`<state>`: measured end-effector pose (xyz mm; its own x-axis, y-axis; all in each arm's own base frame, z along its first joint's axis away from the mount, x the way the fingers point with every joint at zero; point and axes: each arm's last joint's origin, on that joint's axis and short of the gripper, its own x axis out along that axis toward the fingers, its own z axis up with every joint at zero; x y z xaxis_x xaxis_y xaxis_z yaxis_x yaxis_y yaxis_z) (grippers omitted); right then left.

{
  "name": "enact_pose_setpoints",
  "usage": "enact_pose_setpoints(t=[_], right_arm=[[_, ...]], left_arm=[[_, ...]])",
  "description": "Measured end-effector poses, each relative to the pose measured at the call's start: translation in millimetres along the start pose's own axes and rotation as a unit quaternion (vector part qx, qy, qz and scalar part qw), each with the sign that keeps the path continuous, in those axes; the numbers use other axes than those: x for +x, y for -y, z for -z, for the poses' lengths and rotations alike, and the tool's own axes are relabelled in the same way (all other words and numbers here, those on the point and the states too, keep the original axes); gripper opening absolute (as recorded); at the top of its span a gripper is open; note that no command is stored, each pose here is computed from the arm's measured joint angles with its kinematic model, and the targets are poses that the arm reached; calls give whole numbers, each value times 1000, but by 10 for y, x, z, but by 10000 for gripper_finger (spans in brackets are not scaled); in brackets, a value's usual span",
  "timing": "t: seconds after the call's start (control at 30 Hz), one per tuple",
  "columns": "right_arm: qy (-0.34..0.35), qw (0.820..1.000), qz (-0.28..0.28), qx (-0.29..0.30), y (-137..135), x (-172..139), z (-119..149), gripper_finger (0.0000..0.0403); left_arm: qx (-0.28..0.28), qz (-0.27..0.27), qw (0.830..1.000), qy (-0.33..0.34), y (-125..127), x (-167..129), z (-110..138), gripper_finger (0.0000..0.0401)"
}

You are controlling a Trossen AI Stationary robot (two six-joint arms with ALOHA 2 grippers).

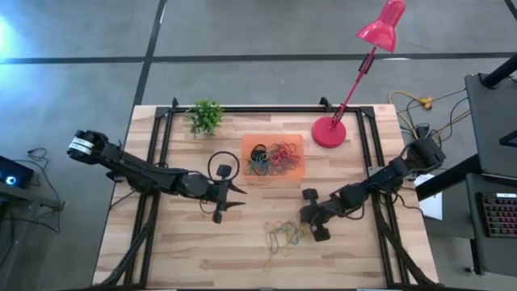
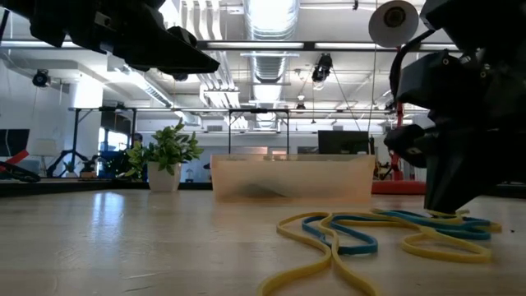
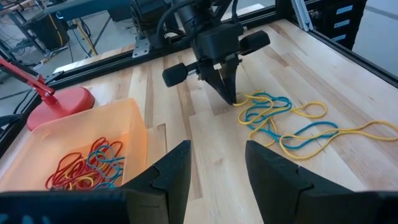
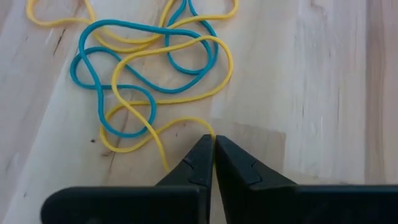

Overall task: Pick and place rubber bands into bin
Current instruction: Put the top yellow rubber band into the bin

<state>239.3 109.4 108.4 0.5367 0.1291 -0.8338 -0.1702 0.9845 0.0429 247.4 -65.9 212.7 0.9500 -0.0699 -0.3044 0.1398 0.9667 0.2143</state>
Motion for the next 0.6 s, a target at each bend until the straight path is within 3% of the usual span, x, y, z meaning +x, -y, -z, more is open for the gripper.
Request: enact_pose_setpoints(t=[0.6], right_arm=[[107, 984, 69, -125, -93, -315, -695, 8]], left_arm=[[0, 0, 1000, 0, 0, -1, 1, 137]])
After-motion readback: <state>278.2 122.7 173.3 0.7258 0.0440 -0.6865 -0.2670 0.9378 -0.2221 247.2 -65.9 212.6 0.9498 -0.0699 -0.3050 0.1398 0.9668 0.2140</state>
